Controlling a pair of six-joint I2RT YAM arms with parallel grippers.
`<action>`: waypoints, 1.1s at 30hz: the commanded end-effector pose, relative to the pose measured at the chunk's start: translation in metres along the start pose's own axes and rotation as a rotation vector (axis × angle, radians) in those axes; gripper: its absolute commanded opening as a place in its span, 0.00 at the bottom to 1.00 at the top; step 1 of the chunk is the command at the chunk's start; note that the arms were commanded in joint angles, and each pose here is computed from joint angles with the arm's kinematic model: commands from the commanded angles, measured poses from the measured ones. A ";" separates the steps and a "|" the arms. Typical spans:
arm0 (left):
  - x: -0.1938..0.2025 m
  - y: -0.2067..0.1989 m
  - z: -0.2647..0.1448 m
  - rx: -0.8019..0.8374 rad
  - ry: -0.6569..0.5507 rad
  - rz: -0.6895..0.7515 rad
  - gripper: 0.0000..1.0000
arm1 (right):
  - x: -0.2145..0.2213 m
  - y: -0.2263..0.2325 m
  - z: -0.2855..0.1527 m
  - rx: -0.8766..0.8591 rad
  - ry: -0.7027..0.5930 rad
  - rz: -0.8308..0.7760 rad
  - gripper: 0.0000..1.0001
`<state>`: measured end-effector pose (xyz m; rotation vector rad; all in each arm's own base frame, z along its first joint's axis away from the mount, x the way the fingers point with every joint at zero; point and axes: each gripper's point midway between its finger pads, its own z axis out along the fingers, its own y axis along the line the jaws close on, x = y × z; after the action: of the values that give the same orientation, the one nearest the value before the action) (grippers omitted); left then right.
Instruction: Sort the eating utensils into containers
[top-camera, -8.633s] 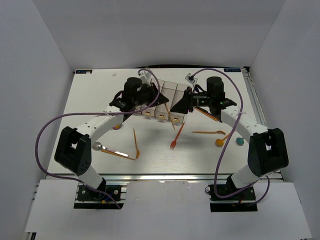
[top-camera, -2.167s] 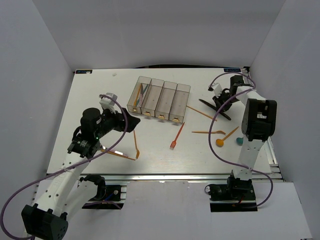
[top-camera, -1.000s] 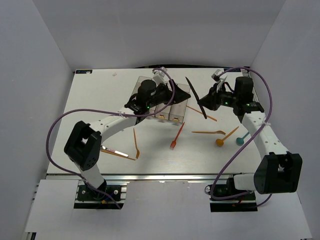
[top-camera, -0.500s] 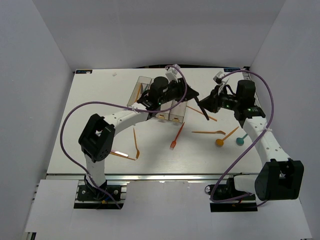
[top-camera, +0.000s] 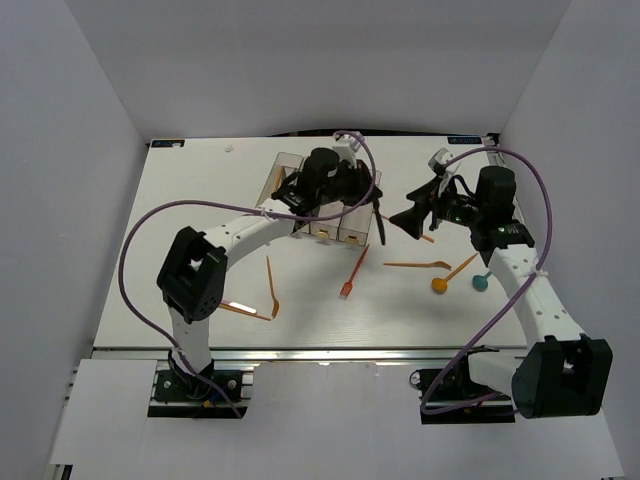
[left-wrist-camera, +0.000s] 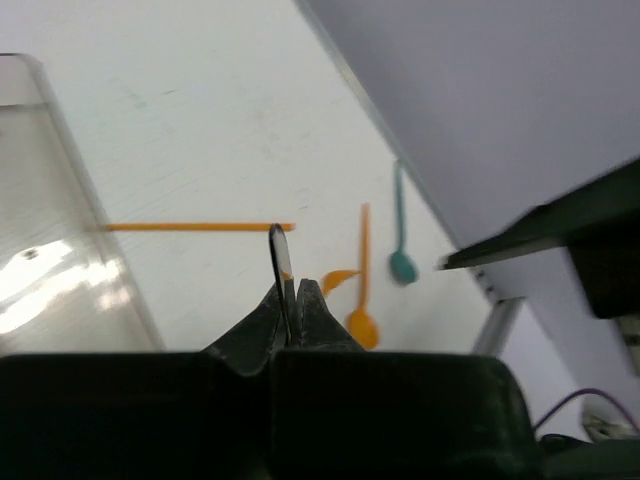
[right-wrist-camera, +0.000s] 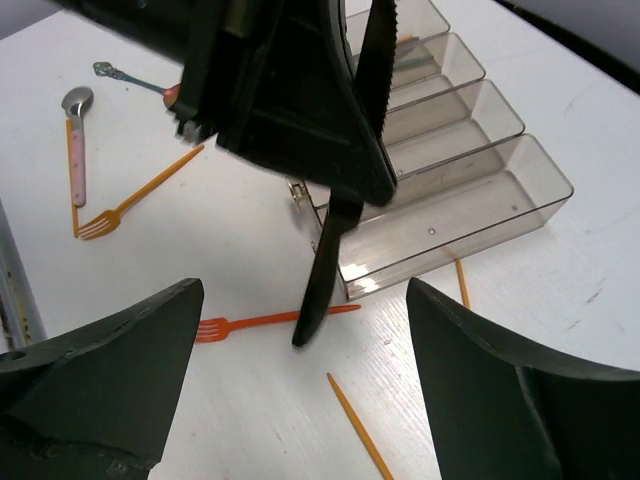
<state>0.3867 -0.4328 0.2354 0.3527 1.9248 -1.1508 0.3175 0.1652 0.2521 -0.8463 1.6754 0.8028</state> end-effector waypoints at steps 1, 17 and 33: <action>-0.071 0.031 -0.052 -0.176 -0.074 0.141 0.00 | -0.018 0.001 -0.005 0.015 -0.052 -0.106 0.89; -0.176 0.214 -0.151 -0.834 -0.059 0.404 0.00 | -0.010 0.001 -0.005 0.009 -0.040 -0.144 0.89; -0.124 0.267 -0.123 -0.857 0.109 0.413 0.07 | -0.003 -0.004 -0.004 0.017 -0.031 -0.132 0.89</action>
<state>0.5584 -0.1660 0.1745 0.3202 2.1662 0.0107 0.3154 0.1618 0.2517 -0.9071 1.6165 0.7328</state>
